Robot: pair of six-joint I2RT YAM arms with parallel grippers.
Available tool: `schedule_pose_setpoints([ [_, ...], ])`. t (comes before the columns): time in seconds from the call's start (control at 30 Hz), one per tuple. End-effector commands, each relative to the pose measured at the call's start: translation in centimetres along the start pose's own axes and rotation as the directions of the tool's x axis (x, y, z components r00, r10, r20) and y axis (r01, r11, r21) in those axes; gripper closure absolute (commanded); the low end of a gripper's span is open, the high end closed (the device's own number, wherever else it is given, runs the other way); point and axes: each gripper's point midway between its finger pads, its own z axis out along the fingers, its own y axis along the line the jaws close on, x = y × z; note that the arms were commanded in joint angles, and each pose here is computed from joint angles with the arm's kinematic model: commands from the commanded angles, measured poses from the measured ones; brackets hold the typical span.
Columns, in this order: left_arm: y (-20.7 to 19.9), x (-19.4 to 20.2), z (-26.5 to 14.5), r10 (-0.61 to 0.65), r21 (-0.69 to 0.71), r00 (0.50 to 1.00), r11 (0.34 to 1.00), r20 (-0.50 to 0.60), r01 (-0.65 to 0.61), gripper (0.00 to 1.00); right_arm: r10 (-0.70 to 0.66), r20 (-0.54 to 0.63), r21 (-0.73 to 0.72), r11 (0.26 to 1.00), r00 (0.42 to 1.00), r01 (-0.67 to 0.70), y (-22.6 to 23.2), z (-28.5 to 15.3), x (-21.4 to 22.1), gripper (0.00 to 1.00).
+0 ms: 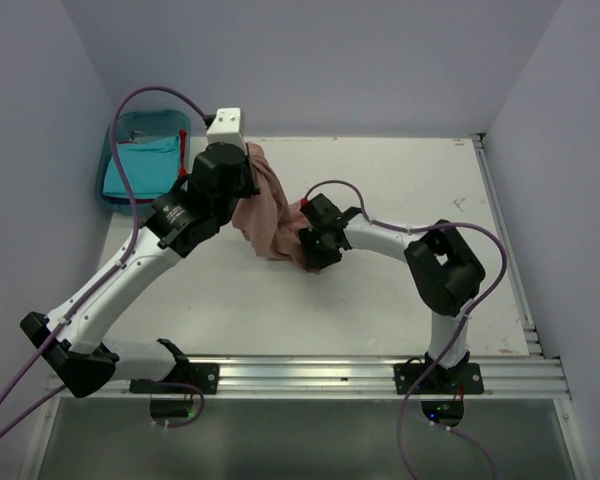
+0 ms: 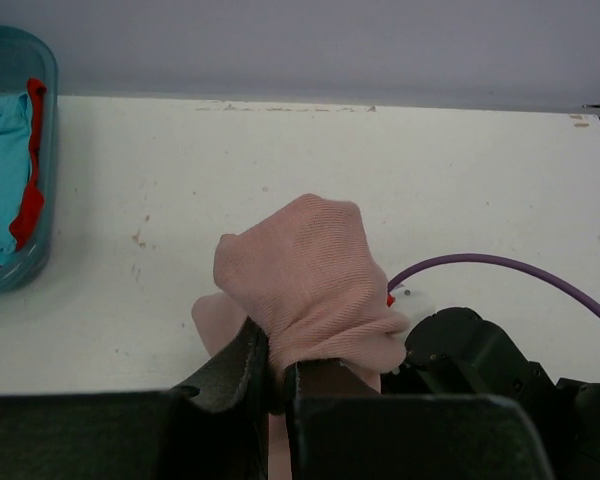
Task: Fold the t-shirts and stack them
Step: Flatten out the tshirt
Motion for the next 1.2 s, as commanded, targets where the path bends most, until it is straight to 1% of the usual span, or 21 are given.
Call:
schedule_pose_setpoints([
  [0.0,-0.1,-2.2,-1.0,-0.072,0.023,0.995,0.997,0.075,0.070,1.00,-0.007,-0.009,0.010,1.000,1.000,0.007,0.4,1.7,0.6,0.62],
  [0.03,-0.1,-2.2,-1.0,-0.071,0.023,0.995,0.997,0.074,0.069,1.00,-0.007,-0.011,0.012,1.000,1.000,0.007,0.4,1.8,0.7,0.67],
  [0.07,0.0,-2.2,-1.0,-0.069,0.018,0.995,0.998,0.076,0.068,1.00,-0.004,-0.014,0.018,1.000,1.000,0.004,0.2,1.7,0.9,0.82],
  [0.1,0.2,-2.3,-1.1,-0.069,0.014,0.995,0.998,0.079,0.068,1.00,-0.003,-0.012,0.021,1.000,1.000,0.004,0.3,1.5,1.0,0.93],
  [0.13,0.3,-2.2,-1.0,-0.064,0.009,0.995,0.998,0.078,0.064,1.00,-0.002,-0.008,0.035,0.999,1.000,0.002,0.0,1.2,0.9,1.00],
  [0.2,0.7,-2.2,-1.1,-0.060,-0.007,0.995,0.998,0.083,0.061,1.00,-0.010,0.000,0.060,0.998,1.000,0.010,-0.4,0.1,0.8,1.00],
  [0.23,0.9,-1.8,-0.9,-0.056,-0.015,0.995,0.998,0.078,0.057,1.00,-0.015,0.044,0.072,0.997,0.999,0.011,-0.5,-1.4,-0.1,1.00],
  [0.27,1.1,-1.8,-0.9,-0.056,-0.025,0.995,0.998,0.080,0.058,1.00,-0.017,0.044,0.087,0.996,0.999,0.013,-0.7,-2.5,-0.1,1.00],
  [0.3,1.3,-1.7,-0.9,-0.056,-0.031,0.995,0.998,0.082,0.059,1.00,-0.020,0.075,0.092,0.996,0.997,0.013,-0.6,-3.8,-1.0,1.00],
  [0.33,1.7,-0.7,-0.5,-0.048,-0.048,0.997,0.998,0.065,0.051,1.00,-0.024,0.148,0.097,0.995,0.989,0.009,-0.5,-6.6,-2.4,1.00],
  [0.37,1.9,-0.4,-0.4,-0.053,-0.054,0.997,0.997,0.064,0.056,1.00,-0.028,0.180,0.113,0.994,0.983,0.008,-0.6,-8.6,-3.2,1.00],
  [0.47,2.8,3.4,0.7,-0.033,-0.083,0.999,0.996,-0.006,0.033,1.00,-0.028,0.357,0.155,0.987,0.934,-0.029,-1.2,-15.9,-6.6,1.00],
  [0.5,3.4,5.9,1.4,-0.015,-0.104,0.998,0.995,-0.054,0.009,1.00,-0.031,0.391,0.168,0.985,0.920,-0.038,-1.5,-17.6,-7.2,1.00],
  [0.57,3.7,8.5,1.9,-0.019,-0.113,0.994,0.994,-0.107,0.007,1.00,-0.036,0.483,0.200,0.977,0.875,-0.070,-2.2,-22.1,-8.6,1.00],
  [0.6,4.4,11.0,2.3,-0.016,-0.133,0.988,0.991,-0.153,-0.005,1.00,-0.041,0.506,0.213,0.974,0.862,-0.079,-2.5,-23.4,-9.0,1.00],
  [0.67,4.8,13.5,2.8,-0.016,-0.140,0.980,0.990,-0.201,-0.013,1.00,-0.050,0.548,0.242,0.965,0.835,-0.101,-3.2,-26.2,-9.5,1.00],
  [0.7,5.3,15.5,2.9,-0.016,-0.153,0.971,0.988,-0.239,-0.021,1.00,-0.055,0.558,0.253,0.962,0.828,-0.106,-3.4,-26.9,-9.6,1.00],
  [0.8,6.0,19.2,3.3,-0.011,-0.168,0.950,0.985,-0.313,-0.044,1.00,-0.063,0.590,0.296,0.944,0.805,-0.143,-4.5,-29.0,-9.8,1.00],
  [0.97,7.0,24.5,4.8,0.007,-0.201,0.905,0.974,-0.425,-0.102,1.00,-0.069,0.634,0.330,0.925,0.770,-0.190,-5.6,-31.4,-10.2,1.00],
  [1.1,7.1,26.6,6.3,0.035,-0.197,0.895,0.971,-0.444,-0.135,1.00,-0.084,0.646,0.364,0.908,0.758,-0.210,-6.3,-32.0,-10.7,1.00],
  [1.17,6.3,26.5,7.2,0.040,-0.166,0.908,0.979,-0.417,-0.119,1.00,-0.087,0.639,0.374,0.904,0.764,-0.209,-6.6,-31.7,-10.9,1.00],
])
